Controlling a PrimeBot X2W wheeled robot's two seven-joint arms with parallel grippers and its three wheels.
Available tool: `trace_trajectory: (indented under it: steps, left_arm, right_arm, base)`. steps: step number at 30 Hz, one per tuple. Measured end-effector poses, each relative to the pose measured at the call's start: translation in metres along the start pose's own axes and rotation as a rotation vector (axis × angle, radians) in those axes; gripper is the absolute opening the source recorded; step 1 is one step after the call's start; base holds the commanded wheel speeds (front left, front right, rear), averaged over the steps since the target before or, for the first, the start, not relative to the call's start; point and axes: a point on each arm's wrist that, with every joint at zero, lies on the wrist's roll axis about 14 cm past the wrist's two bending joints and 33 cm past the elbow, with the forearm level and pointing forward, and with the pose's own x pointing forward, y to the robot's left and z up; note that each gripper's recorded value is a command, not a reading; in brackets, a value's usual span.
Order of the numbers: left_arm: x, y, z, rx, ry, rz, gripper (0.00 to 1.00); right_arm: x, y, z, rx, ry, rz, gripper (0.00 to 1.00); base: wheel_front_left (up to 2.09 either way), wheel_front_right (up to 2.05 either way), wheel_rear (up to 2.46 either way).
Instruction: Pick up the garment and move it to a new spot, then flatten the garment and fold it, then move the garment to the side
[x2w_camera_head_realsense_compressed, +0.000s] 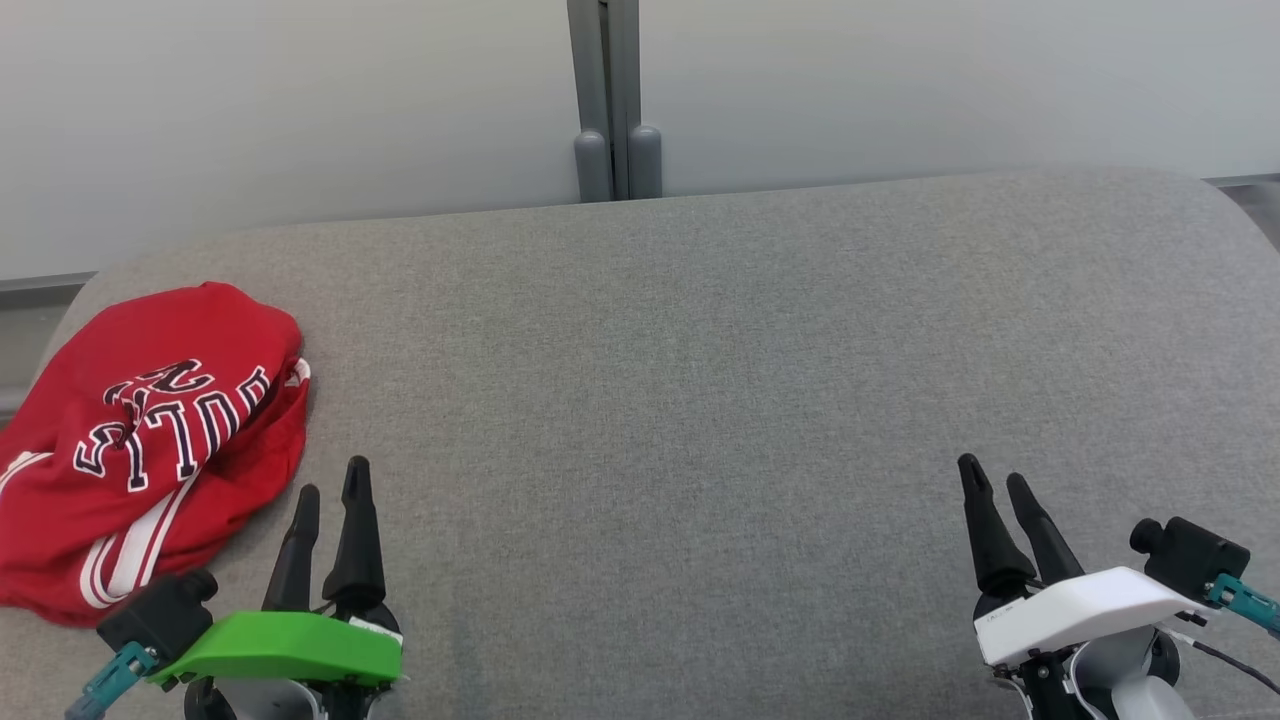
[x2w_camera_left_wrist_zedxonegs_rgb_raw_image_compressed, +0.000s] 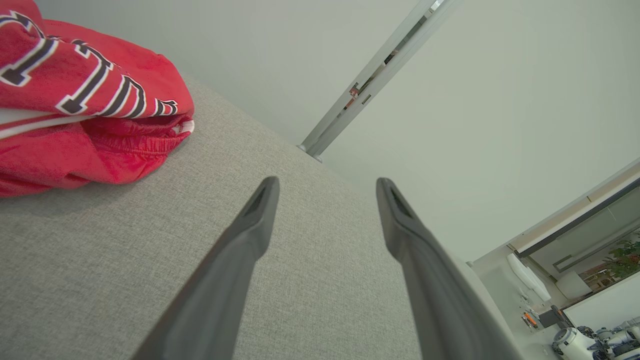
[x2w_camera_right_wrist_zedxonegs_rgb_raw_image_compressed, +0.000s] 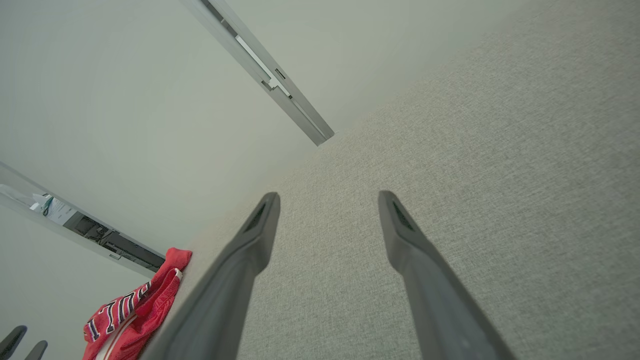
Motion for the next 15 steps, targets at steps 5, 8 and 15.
trace_trajectory:
  steps: [5, 8, 15]
  left_arm:
    - [-0.003, -0.001, -0.003, 0.081, 0.002, 0.004, 1.0]
    - [-0.004, -0.002, -0.003, 0.123, -0.001, 0.007, 1.0]
    - [-0.005, -0.012, -0.004, 0.213, -0.016, -0.02, 1.0]
  right_arm:
    - [-0.001, 0.006, 0.001, -0.046, -0.01, 0.021, 1.0]
    - [-0.004, 0.005, -0.003, -0.089, -0.002, 0.019, 1.0]
    - [-0.005, 0.01, -0.003, -0.193, -0.007, 0.044, 1.0]
  base:
    - [0.0, 0.0, 0.0]
    - [0.0, 0.0, 0.0]
    - [0.0, 0.0, 0.0]
